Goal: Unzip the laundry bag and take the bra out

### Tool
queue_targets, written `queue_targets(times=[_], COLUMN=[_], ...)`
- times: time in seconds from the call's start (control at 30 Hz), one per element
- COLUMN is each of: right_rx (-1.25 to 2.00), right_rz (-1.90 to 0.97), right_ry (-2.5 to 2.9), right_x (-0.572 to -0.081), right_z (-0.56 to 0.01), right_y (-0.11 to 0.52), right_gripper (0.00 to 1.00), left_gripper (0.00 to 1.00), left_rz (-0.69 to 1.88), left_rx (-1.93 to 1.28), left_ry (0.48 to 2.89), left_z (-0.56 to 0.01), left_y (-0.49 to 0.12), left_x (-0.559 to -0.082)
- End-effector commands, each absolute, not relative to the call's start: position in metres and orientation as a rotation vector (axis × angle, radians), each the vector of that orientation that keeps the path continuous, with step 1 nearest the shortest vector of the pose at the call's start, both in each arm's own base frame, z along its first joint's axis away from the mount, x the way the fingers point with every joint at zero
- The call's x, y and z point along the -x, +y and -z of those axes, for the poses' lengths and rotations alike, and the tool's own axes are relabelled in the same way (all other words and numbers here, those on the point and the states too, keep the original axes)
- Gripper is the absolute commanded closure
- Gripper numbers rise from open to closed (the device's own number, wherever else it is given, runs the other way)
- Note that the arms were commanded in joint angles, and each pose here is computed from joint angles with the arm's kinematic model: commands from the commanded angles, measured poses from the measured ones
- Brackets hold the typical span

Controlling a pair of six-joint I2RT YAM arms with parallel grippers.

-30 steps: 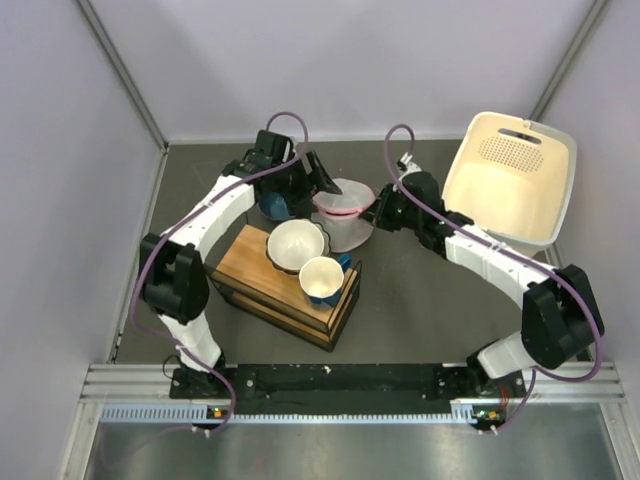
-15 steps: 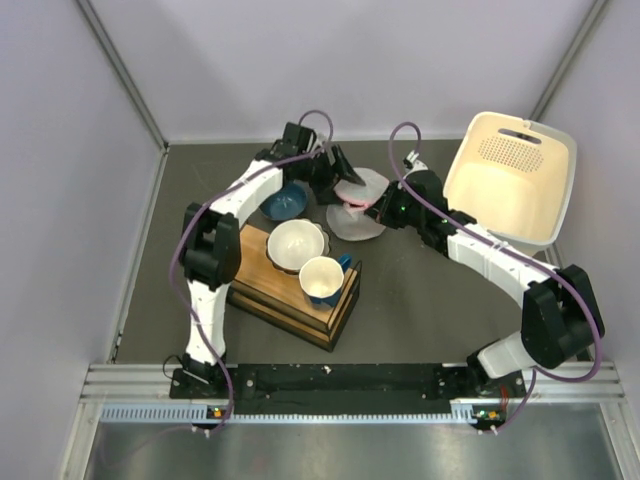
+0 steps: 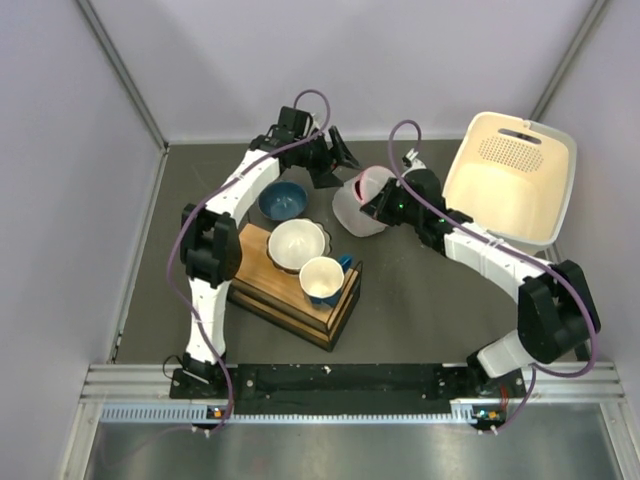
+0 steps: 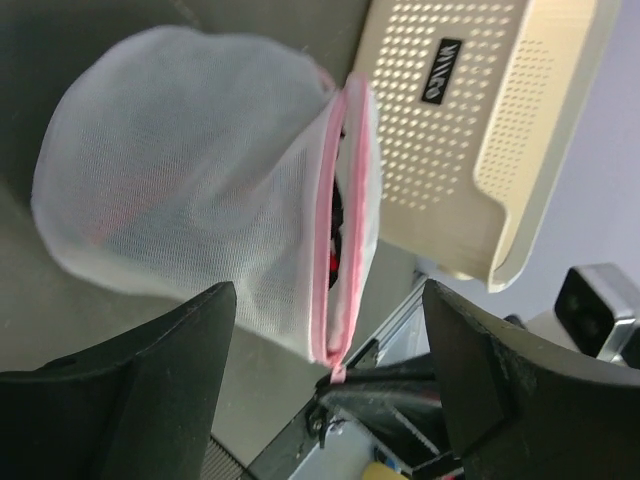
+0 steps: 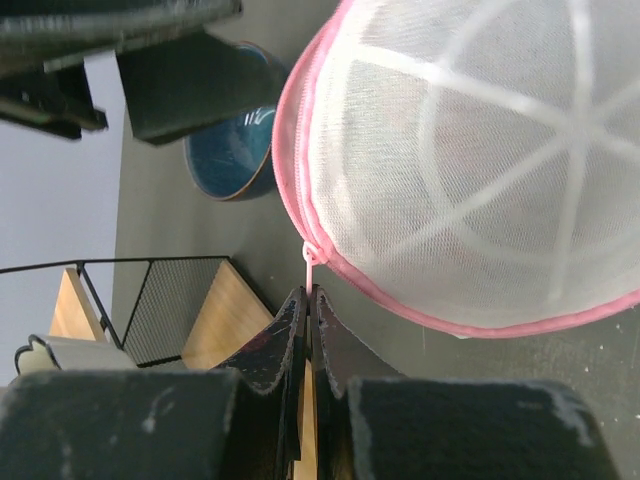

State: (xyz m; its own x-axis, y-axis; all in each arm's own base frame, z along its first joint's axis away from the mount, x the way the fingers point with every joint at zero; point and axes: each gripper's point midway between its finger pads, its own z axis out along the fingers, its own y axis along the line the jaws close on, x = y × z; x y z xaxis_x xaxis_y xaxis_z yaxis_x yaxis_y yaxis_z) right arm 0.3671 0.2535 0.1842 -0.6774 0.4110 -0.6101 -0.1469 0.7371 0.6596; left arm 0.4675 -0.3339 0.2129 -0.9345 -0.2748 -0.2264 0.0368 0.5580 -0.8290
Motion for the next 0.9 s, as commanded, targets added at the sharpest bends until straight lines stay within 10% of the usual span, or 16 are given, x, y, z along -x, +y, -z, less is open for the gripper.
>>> queue_targets(times=[0.0, 0.5, 0.6, 0.73, 0.87], right_rx=[-0.208, -0.209, -0.207, -0.187, -0.153], right_rz=[-0.997, -1.049, -1.042, -1.008, -0.938], right_ry=[2.04, 2.053, 2.067, 2.097, 2.144], right_x=[-0.386, -0.391, -0.388, -0.381, -0.365], right_z=[-0.215, -0.21, -0.206, -0.196, -0.182], right_y=[0.268, 0.279, 0.278, 0.272, 0.255], right_gripper=[1.0, 1.0, 1.0, 1.0, 1.0], left_gripper=[0.19, 0.21, 0.34, 1.0, 1.0], left_rz=[1.267, 1.274, 1.256, 1.242, 1.194], left_rx=[0.131, 0.145, 0.171, 0.179, 0.186], left_ry=[2.414, 2.552, 2.56, 2.527, 2.464], left_z=[-0.245, -0.2, -0.191, -0.2, -0.217], left_y=[-0.317, -0.333, -0.332, -0.329, -0.313], left_x=[-0.446, -0.433, -0.434, -0.442, -0.457])
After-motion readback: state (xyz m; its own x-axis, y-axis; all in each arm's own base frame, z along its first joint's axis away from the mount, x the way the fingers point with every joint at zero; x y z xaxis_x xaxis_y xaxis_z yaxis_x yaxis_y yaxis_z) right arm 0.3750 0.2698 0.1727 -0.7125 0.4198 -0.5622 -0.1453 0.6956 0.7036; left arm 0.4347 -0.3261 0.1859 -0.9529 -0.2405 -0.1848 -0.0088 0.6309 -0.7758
